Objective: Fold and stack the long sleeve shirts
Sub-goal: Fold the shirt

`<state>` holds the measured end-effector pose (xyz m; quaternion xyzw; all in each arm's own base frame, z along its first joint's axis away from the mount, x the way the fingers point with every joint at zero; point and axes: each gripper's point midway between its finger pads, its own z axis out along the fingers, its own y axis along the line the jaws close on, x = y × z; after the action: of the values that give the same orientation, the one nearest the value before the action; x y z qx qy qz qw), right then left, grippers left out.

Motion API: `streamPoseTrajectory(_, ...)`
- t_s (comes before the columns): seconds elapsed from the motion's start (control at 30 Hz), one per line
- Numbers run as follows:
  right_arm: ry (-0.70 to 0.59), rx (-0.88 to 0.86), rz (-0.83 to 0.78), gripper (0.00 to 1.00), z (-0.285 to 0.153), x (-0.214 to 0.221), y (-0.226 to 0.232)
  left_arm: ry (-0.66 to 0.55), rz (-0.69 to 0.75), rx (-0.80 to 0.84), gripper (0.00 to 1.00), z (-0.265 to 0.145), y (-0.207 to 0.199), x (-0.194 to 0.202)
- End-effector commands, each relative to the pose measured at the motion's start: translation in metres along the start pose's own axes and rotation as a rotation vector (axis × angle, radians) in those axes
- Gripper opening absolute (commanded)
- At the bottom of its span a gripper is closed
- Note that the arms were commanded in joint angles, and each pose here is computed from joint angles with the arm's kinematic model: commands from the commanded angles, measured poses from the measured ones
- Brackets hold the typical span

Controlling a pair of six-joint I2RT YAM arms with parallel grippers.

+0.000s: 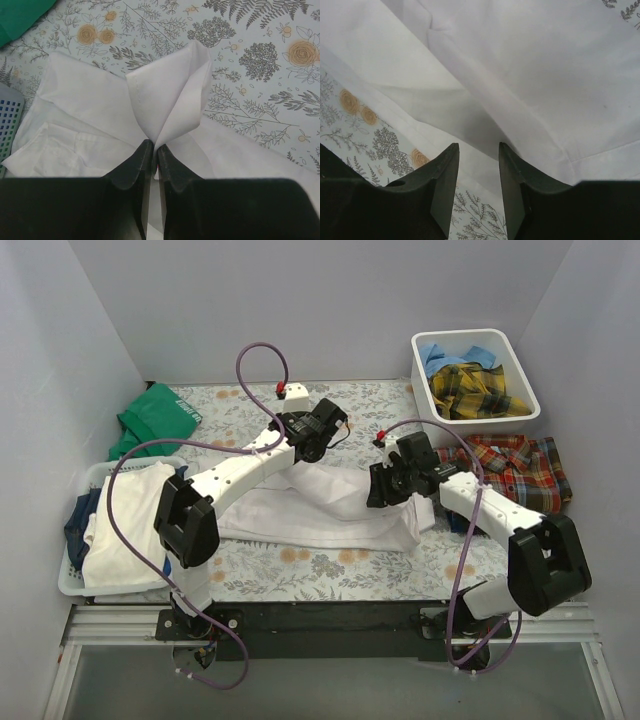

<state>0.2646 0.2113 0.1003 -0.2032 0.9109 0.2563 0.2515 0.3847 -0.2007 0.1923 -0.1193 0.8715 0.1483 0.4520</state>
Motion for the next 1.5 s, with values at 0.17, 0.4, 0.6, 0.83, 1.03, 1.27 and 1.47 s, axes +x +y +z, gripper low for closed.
streamPoseTrajectory(0.17, 0.078, 0.092, 0.098, 0.45, 0.028, -0.009, -0.019, -0.077, -0.091, -0.016, 0.11, -0.016, 0.017, -0.038)
streamPoseTrajectory(0.4, 0.147, 0.188, 0.164, 0.45, 0.035, 0.0, -0.037, -0.078, -0.088, -0.086, 0.48, -0.011, 0.036, -0.036)
streamPoseTrajectory(0.6, 0.227, 0.266, 0.256, 0.45, 0.037, 0.029, -0.057, 0.021, -0.126, -0.089, 0.55, 0.012, 0.06, -0.018)
streamPoseTrajectory(0.83, 0.257, 0.287, 0.283, 0.45, 0.035, 0.043, -0.063, 0.235, -0.129, 0.072, 0.66, 0.047, 0.045, 0.01)
streamPoseTrajectory(1.03, 0.263, 0.29, 0.288, 0.45, 0.035, 0.045, -0.064, 0.351, -0.003, 0.173, 0.74, 0.071, 0.004, 0.024)
streamPoseTrajectory(1.27, 0.262, 0.29, 0.327, 0.45, 0.034, 0.046, -0.066, 0.483, -0.051, 0.165, 0.66, 0.095, 0.007, 0.06)
streamPoseTrajectory(1.47, 0.265, 0.285, 0.334, 0.45, 0.036, 0.045, -0.067, 0.546, -0.112, 0.159, 0.49, 0.103, 0.025, 0.077)
